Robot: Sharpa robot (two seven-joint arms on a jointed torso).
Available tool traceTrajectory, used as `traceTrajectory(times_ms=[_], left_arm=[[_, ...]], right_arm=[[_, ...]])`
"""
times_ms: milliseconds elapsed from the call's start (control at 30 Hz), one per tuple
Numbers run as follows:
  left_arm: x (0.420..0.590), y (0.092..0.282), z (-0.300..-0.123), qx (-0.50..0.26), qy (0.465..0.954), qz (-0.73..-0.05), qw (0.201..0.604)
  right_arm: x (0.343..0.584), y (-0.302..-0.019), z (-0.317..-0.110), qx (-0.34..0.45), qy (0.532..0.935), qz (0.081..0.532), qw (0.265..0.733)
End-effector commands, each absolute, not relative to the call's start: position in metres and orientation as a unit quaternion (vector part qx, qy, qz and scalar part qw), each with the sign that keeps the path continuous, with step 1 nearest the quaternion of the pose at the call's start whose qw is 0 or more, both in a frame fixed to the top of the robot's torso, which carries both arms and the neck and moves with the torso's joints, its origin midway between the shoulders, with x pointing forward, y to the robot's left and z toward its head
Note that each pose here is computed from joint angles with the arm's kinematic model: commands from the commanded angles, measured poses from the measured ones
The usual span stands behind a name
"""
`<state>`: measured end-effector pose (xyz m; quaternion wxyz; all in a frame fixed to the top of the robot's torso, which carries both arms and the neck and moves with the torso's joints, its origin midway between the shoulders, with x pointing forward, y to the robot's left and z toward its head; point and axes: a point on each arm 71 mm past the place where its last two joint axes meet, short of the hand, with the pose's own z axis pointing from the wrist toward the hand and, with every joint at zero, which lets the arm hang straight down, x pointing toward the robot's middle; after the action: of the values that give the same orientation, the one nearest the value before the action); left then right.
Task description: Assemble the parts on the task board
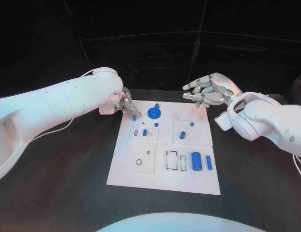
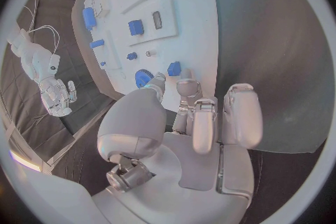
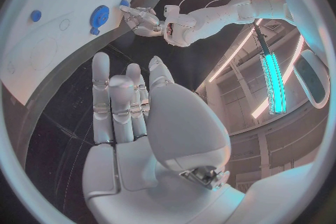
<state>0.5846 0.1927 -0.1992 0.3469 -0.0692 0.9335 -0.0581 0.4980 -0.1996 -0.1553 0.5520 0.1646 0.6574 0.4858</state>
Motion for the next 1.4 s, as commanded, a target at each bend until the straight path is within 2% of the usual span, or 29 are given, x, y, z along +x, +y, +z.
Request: traceTrajectory(times_ms=[33,967,1400], left_arm=[[0.5834,0.1914,-0.1990,-0.059,0.936,-0.058,0.341],[0.5806,0.1901,-0.1979,-0.063,0.930,-0.071,0.355],[0.5754,0.1935,-0.1954,-0.089,0.919,-0.110,0.367]], right_arm=[[0.4979,-0.1984,-0.1538,0.161,0.656,0.491,0.551],[0.5004,-0.1995,-0.1549,0.162,0.657,0.488,0.552],[0.5013,-0.1998,-0.1553,0.162,0.657,0.487,0.551]])
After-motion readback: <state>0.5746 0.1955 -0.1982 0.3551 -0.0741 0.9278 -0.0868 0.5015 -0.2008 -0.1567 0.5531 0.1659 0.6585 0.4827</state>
